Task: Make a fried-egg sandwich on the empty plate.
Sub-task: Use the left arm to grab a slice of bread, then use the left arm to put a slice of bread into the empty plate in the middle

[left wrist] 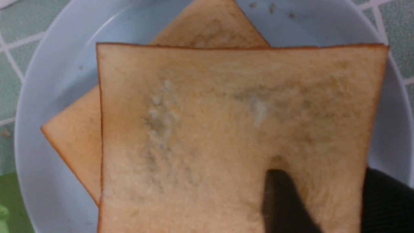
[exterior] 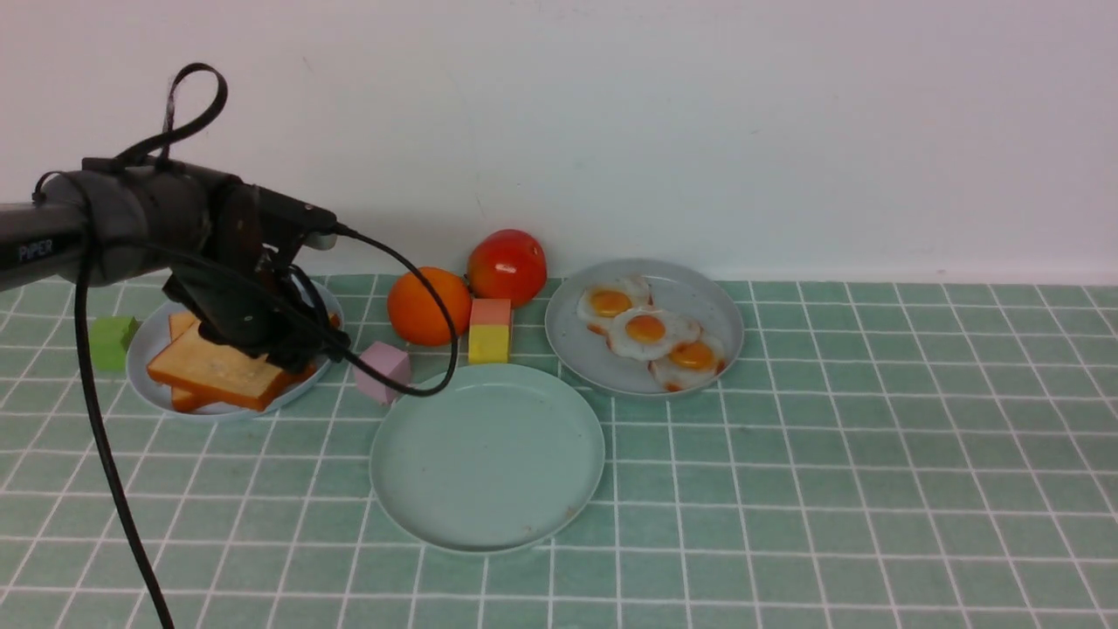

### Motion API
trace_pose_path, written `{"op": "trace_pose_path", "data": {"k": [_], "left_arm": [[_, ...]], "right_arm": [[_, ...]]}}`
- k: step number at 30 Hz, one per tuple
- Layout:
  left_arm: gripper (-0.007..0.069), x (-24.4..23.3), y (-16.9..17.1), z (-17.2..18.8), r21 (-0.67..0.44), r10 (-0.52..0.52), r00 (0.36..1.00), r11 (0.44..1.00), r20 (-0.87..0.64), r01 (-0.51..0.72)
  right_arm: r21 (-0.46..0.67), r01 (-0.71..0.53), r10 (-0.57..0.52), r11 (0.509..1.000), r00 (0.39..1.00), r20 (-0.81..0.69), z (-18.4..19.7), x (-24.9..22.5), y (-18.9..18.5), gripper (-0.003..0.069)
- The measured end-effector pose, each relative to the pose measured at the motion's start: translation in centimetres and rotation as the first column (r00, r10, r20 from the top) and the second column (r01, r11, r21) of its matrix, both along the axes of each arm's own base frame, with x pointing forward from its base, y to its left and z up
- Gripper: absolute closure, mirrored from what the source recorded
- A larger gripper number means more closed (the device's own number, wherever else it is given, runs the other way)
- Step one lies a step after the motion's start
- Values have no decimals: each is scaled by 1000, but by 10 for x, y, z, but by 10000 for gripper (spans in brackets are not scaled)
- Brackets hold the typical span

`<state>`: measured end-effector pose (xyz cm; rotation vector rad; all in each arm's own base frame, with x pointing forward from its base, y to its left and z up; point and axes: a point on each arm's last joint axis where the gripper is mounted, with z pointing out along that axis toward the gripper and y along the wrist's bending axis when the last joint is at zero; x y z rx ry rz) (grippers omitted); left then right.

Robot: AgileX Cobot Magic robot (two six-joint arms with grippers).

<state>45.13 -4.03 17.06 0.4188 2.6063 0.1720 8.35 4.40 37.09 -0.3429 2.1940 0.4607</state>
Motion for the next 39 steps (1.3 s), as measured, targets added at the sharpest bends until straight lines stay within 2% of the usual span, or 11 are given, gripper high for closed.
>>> {"op": "trace_pose_path", "data": {"k": [4,5,6,9,14,17,19,24,26,32,39], "left_arm": [[538,-1,-1,3,-3,3,1000,1000,0,-3],[538,-1,-2,3,-3,2,1000,1000,0,-2],[594,-2,-1,8,-3,4,1000,1000,1,-4],[605,-7,0,22,-5,11,1000,1000,11,-11],[605,-32,-9,88,-60,23,997,998,80,-19],[605,-57,-41,121,-82,-55,991,995,119,65],[605,-85,-86,132,-90,-178,977,978,113,189],[605,-130,-153,104,-59,-383,924,922,9,383],[605,-135,-165,94,-31,-414,910,910,-7,414],[605,-125,-182,57,53,-444,895,894,-26,445],[601,-119,-187,43,48,-454,891,889,-23,455]], "right_arm": [[11,-12,13,1000,1000,-20,-1,-2,1,646],[10,-13,14,1000,1000,-23,-1,-2,1,646],[9,-15,15,1000,999,-28,-1,-2,1,646],[7,-17,17,1000,999,-30,-2,-2,1,645],[-3,-26,26,1000,999,-33,-2,-3,1,643],[-23,-45,44,999,999,-22,-2,-3,1,640],[-34,-54,54,998,998,-15,-2,-3,1,637],[-36,-56,55,998,998,-14,-2,-3,1,637],[-37,-58,57,998,998,-20,-3,-3,1,636],[-48,-85,81,995,994,-80,-7,-8,2,632],[-52,-104,97,993,988,-120,-9,-11,3,621]]}}
